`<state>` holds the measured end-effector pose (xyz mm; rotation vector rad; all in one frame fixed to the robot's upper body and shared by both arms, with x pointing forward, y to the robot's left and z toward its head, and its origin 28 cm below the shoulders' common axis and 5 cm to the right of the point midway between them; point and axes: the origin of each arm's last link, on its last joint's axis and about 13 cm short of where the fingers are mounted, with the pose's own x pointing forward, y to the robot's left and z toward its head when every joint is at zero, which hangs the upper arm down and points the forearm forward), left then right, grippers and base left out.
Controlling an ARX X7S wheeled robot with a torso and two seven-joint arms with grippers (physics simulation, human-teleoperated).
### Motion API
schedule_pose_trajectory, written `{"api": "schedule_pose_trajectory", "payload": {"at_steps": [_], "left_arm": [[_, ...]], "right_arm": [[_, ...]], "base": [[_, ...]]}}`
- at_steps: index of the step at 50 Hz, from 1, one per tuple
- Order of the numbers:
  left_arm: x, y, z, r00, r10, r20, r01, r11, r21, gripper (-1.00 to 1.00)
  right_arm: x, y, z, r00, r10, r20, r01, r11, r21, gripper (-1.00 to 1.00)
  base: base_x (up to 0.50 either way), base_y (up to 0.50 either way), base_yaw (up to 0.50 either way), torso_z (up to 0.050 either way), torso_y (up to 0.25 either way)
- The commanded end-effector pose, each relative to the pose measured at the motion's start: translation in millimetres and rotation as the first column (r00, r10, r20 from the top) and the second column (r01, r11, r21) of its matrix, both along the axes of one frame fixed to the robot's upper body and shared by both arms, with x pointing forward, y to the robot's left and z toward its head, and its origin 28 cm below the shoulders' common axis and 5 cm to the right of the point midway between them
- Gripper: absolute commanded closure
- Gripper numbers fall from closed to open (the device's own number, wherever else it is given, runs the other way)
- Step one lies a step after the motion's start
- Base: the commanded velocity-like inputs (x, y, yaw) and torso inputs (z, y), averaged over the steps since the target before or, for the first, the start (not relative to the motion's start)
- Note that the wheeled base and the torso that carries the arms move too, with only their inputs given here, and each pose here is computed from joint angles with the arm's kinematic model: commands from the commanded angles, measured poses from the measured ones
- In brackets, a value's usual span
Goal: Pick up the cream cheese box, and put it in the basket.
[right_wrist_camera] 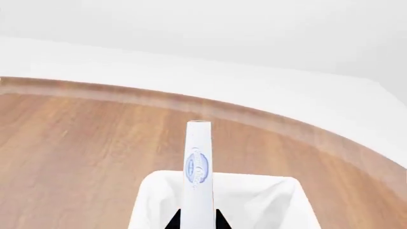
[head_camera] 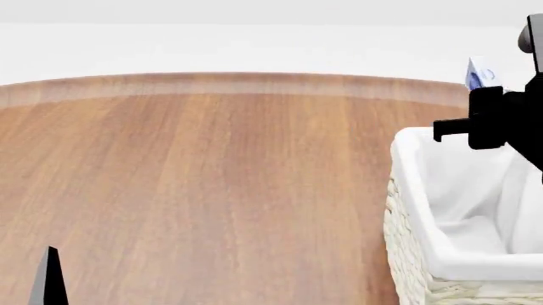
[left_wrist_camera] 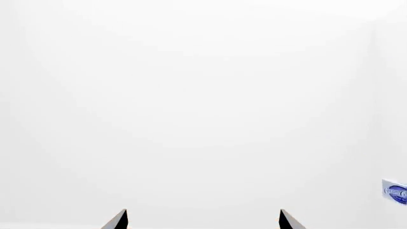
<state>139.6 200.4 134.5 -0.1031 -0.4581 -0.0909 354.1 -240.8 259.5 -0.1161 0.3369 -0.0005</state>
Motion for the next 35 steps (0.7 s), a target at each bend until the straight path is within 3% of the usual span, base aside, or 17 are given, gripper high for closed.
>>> {"api": "schedule_pose_trajectory", "payload": {"at_steps": [1,7,11,23,35], "left_arm": [[0.3,0.5,1.2,1.0,-0.001,0.002,0.001,1.0,0.0,-1.0],[1.5,2.3,2.0,1.0,0.01,0.004,-0.01,1.0,-0.004,-1.0],[1.8,2.4,1.9,1.0,0.011,0.004,-0.011,1.0,-0.004,-1.0],[0.9,1.7,2.0,1.0,0.009,0.005,-0.009,1.0,-0.006,-1.0],[0.6,0.8,1.3,1.0,0.005,0.004,-0.005,1.0,-0.005,-1.0]], "right_arm": [[8.6,-8.9,5.2,0.984,0.009,-0.176,-0.001,0.999,0.044,1.0],[11.8,-14.8,3.6,0.971,-0.05,-0.234,0.063,0.997,0.049,1.0],[9.2,-12.9,3.7,0.956,-0.003,-0.292,0.015,0.999,0.04,1.0],[5.1,-15.1,-6.5,0.914,-0.003,-0.407,0.015,0.999,0.028,1.0],[4.7,-20.9,-25.4,0.902,-0.021,-0.431,0.04,0.999,0.035,1.0]], "base": [[0.0,0.0,0.0,0.0,0.0],[0.0,0.0,0.0,0.0,0.0],[0.0,0.0,0.0,0.0,0.003],[0.0,0.0,0.0,0.0,0.0],[0.0,0.0,0.0,0.0,0.001]]}}
